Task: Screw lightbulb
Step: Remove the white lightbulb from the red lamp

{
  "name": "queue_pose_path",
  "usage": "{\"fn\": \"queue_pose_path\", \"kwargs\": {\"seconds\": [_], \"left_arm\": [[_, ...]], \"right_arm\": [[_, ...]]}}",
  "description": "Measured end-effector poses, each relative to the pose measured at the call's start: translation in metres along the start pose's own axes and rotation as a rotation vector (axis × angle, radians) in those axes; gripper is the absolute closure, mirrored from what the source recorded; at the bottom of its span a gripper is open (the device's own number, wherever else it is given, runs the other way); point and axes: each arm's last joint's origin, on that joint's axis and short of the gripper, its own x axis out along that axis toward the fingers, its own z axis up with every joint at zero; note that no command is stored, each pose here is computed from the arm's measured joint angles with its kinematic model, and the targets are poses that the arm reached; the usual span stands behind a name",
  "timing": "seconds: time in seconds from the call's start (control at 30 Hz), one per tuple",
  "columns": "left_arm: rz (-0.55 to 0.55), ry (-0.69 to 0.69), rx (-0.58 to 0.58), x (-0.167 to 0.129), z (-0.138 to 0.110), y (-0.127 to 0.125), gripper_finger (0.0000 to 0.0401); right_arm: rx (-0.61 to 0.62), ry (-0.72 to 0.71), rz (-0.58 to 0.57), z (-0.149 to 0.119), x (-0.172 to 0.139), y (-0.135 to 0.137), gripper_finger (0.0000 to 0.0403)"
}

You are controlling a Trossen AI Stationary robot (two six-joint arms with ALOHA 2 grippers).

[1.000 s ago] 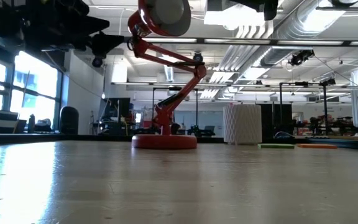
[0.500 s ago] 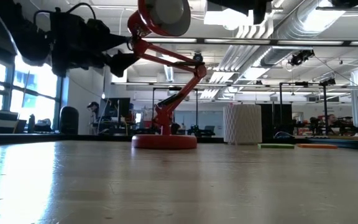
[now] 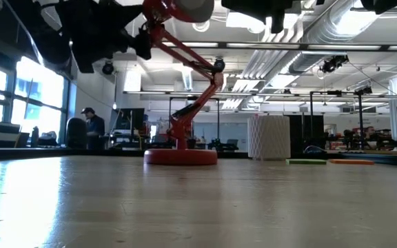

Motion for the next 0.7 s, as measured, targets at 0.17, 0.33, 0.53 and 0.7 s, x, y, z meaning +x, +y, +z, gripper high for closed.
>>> {"fn": "queue_pose_path", "kwargs": {"seconds": [0.17,0.33,0.53,0.7], "left_arm": [[-0.026,-0.013,-0.017,0.01,0.006,0.001,0.0071],[-0.05,0.023,-0.002,0.021,-0.001,-0.006,0.0071],[-0.027,0.033,-0.001,0.029,-0.005,-0.012,0.0071],[0.003,0.013,-0.017,0.027,-0.003,-0.01,0.0071]], "right_arm": [[0.023,0.0,0.002,0.0,0.0,0.0,0.0155],[0.023,-0.001,0.014,0.0,-0.002,0.003,0.0155],[-0.011,-0.037,-0.065,0.011,-0.003,0.01,0.0155],[-0.041,-0.103,-0.209,0.038,0.014,0.005,0.0155]]}}
